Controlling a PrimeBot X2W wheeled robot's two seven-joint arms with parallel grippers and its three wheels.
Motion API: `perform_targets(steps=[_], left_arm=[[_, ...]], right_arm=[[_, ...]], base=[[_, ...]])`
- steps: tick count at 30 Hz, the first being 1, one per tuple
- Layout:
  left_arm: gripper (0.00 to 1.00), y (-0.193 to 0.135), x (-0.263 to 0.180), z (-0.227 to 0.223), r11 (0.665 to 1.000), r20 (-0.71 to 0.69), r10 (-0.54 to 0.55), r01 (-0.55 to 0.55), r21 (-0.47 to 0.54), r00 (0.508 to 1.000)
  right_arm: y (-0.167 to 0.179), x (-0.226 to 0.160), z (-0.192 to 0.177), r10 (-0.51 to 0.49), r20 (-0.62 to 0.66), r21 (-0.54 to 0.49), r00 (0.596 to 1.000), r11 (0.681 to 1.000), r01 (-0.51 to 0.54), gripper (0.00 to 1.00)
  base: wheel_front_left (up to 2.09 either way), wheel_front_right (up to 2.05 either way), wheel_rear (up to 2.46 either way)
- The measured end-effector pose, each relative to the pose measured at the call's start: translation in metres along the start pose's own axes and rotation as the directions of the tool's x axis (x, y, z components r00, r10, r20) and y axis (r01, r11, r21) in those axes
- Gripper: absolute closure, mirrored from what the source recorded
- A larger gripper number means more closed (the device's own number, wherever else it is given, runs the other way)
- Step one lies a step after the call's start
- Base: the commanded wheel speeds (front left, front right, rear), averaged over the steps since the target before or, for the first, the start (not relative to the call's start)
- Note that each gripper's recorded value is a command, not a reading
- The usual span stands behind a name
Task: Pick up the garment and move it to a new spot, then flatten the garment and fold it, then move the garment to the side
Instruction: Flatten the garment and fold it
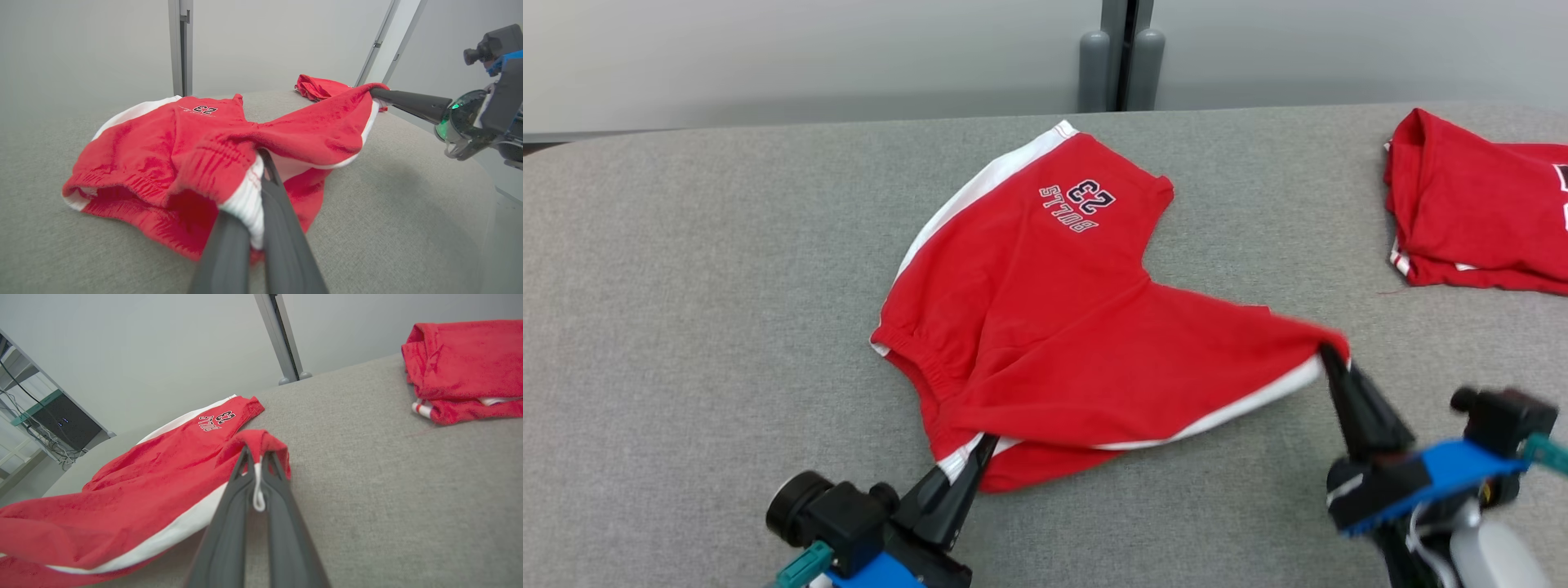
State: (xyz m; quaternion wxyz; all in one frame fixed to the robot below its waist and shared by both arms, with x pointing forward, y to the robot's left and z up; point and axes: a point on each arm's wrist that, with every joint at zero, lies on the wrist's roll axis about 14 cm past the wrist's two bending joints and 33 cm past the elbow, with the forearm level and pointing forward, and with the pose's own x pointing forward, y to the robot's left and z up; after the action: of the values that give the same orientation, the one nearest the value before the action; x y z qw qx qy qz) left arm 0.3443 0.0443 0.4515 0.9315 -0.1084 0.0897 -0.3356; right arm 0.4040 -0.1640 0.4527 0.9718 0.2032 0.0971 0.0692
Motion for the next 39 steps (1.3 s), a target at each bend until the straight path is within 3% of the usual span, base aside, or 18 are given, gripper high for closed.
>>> perform_targets(steps=[6,14,27,39], left_arm=[[1.00,-0.004,0.013,0.016,0.998,0.039,-0.045,0.044,0.042,0.998],[1.00,0.011,0.031,0.043,0.997,0.106,-0.043,0.036,0.071,0.993],[1.00,0.091,0.046,0.046,0.985,0.138,0.174,-0.172,-0.024,0.975],[1.00,0.137,0.054,0.023,0.950,0.087,0.307,-0.299,-0.088,0.948]], right_arm=[[0.021,0.047,0.049,0.080,0.071,-0.083,0.994,0.994,-0.074,1.00],[0.051,0.122,0.084,0.163,0.073,-0.165,0.984,0.975,-0.149,1.00],[0.083,0.224,0.037,0.195,-0.106,-0.199,0.975,0.957,-0.213,1.00],[0.100,0.276,-0.015,0.188,-0.217,-0.197,0.958,0.953,-0.232,1.00]], base=[[0.00,0.00,0.00],[0.00,0.00,0.00],[0.00,0.00,0.00],[0.00,0.00,0.00]])
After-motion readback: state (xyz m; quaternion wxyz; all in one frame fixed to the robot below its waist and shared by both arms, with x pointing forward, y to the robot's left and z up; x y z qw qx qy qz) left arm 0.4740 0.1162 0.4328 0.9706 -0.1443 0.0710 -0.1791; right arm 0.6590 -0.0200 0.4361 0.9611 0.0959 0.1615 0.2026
